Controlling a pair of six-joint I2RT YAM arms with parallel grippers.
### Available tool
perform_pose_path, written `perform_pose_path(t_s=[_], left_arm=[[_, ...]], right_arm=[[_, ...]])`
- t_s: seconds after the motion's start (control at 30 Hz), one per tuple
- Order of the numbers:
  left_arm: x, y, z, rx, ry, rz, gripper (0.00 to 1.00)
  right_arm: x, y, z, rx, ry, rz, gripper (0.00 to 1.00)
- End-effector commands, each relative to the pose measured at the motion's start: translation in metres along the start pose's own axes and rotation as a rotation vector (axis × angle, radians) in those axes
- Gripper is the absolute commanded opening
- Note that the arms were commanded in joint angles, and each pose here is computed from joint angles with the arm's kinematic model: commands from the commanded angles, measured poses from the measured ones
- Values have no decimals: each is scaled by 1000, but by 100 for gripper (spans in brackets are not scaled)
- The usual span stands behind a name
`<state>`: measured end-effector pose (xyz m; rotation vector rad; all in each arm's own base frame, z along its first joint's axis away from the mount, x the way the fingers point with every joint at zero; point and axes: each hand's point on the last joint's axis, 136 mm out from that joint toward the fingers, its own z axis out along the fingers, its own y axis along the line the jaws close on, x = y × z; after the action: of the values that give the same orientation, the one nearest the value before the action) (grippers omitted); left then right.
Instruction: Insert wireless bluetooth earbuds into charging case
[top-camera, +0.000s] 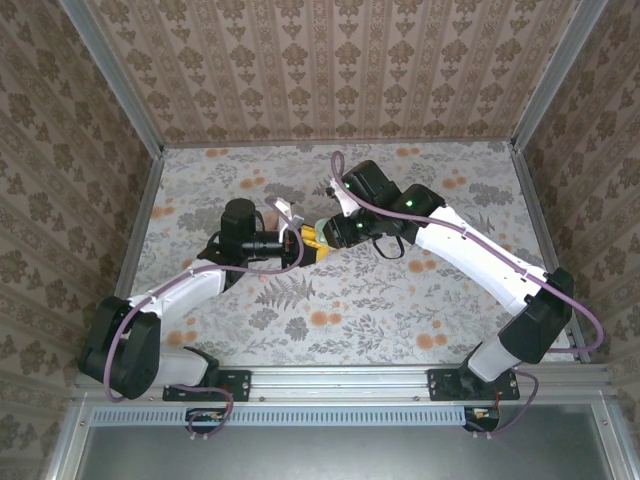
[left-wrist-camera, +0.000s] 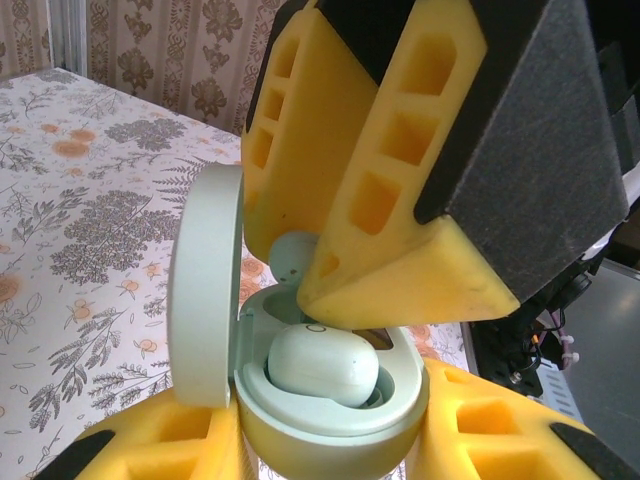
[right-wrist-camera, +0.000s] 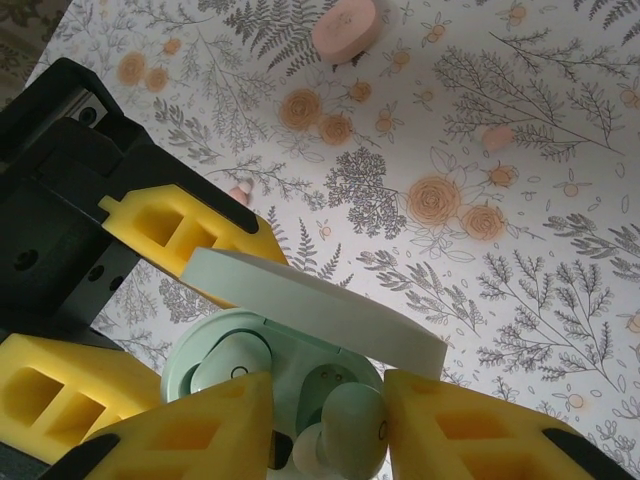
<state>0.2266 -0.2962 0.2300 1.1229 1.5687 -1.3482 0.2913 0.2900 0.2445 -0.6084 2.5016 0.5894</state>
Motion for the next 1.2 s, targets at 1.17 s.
perform_pose_path(t_s=[1.17], left_arm=[[-13,-14,-2,32,-35,63,0]], right_arm=[[-16,8,-19,-119,-50,136,35]])
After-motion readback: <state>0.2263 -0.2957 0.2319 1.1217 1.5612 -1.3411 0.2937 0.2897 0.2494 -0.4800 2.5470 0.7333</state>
